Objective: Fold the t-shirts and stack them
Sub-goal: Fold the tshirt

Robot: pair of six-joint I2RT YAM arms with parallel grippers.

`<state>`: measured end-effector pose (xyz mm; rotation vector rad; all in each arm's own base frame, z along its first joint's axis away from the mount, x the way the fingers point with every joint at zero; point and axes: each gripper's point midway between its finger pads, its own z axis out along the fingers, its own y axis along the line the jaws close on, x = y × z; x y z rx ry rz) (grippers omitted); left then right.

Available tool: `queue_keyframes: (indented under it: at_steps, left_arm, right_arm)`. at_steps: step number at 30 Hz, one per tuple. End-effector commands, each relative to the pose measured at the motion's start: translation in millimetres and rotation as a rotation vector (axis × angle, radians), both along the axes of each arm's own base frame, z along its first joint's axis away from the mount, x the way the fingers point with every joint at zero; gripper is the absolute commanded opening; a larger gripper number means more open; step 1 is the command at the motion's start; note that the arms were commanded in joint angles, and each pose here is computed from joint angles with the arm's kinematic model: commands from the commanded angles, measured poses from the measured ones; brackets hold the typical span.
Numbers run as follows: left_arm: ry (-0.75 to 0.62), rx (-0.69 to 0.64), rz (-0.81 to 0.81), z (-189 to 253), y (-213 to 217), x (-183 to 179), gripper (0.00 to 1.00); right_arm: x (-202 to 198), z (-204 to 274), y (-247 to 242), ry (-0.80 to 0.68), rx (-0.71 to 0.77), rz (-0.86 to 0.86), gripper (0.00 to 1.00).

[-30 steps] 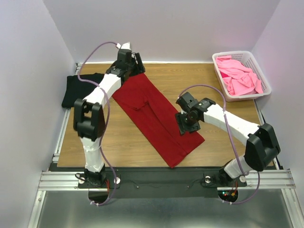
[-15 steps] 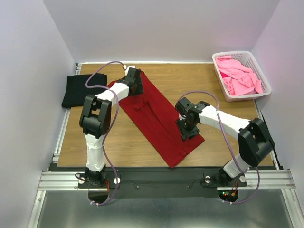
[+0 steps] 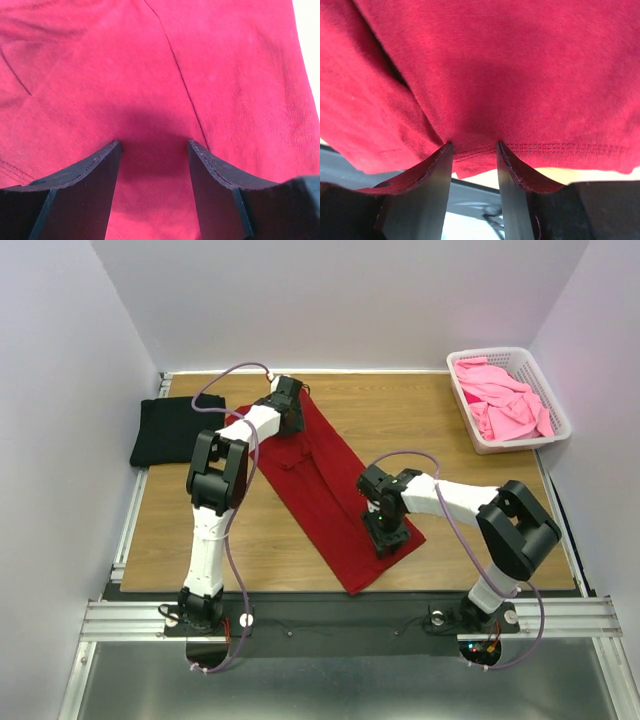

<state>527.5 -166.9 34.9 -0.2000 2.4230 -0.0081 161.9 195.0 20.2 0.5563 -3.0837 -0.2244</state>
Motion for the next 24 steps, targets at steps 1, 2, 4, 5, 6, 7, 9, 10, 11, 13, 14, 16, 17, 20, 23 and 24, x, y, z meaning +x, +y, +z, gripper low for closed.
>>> queue_keyframes:
  at_steps: [1, 2, 4, 5, 6, 7, 9, 10, 11, 13, 14, 16, 17, 20, 23, 24]
  left_arm:
    - [0.047, 0.025, 0.001, -20, 12, 12, 0.67]
    - [0.029, 0.036, -0.008, -11, 11, 22, 0.68]
    - [0.028, 0.033, -0.009, -16, 14, 31, 0.68]
    - [0.025, 0.026, -0.013, -16, 15, 36, 0.68]
    - [-0.007, 0.008, -0.022, -3, 12, 47, 0.68]
    - [0.003, 0.015, -0.025, -9, 17, 51, 0.68]
    - [-0.030, -0.003, -0.042, -1, 12, 67, 0.68]
    - [-0.043, -0.006, -0.053, 3, 13, 72, 0.69]
    - [-0.055, -0.014, -0.064, 6, 10, 76, 0.69]
    - [-0.108, -0.043, -0.090, 22, 4, 88, 0.71]
    - [-0.127, -0.059, -0.107, 30, -1, 92, 0.73]
    - [-0.178, -0.081, -0.117, 58, -4, 94, 0.75]
    - [-0.180, -0.093, -0.124, 64, -5, 90, 0.77]
    - [-0.263, -0.137, -0.122, 118, -5, 77, 0.80]
    - [-0.350, -0.172, -0.116, 180, -2, 52, 0.81]
    - [-0.366, -0.174, -0.112, 192, -2, 44, 0.81]
  right_arm:
    - [-5, -11, 46, 0.037, 0.120, 0.001, 0.46]
    - [-7, -15, 58, 0.047, 0.130, 0.024, 0.46]
    - [-9, -16, 71, 0.059, 0.149, 0.042, 0.47]
    - [-9, -16, 78, 0.061, 0.154, 0.052, 0.47]
    - [-9, -17, 87, 0.062, 0.159, 0.071, 0.47]
    - [-9, -16, 91, 0.063, 0.163, 0.075, 0.47]
    - [-1, -16, 98, 0.044, 0.172, 0.077, 0.48]
    - [3, -14, 101, 0.028, 0.172, 0.079, 0.48]
    - [8, -15, 101, 0.012, 0.162, 0.074, 0.49]
    - [19, -7, 109, -0.030, 0.175, 0.083, 0.49]
    - [24, -2, 113, -0.044, 0.187, 0.088, 0.49]
    - [33, 13, 119, -0.093, 0.208, 0.092, 0.51]
    - [40, 24, 124, -0.122, 0.224, 0.094, 0.53]
    - [57, 49, 119, -0.214, 0.222, 0.084, 0.56]
    - [76, 72, 100, -0.279, 0.220, 0.036, 0.58]
    - [85, 74, 88, -0.292, 0.211, 0.004, 0.59]
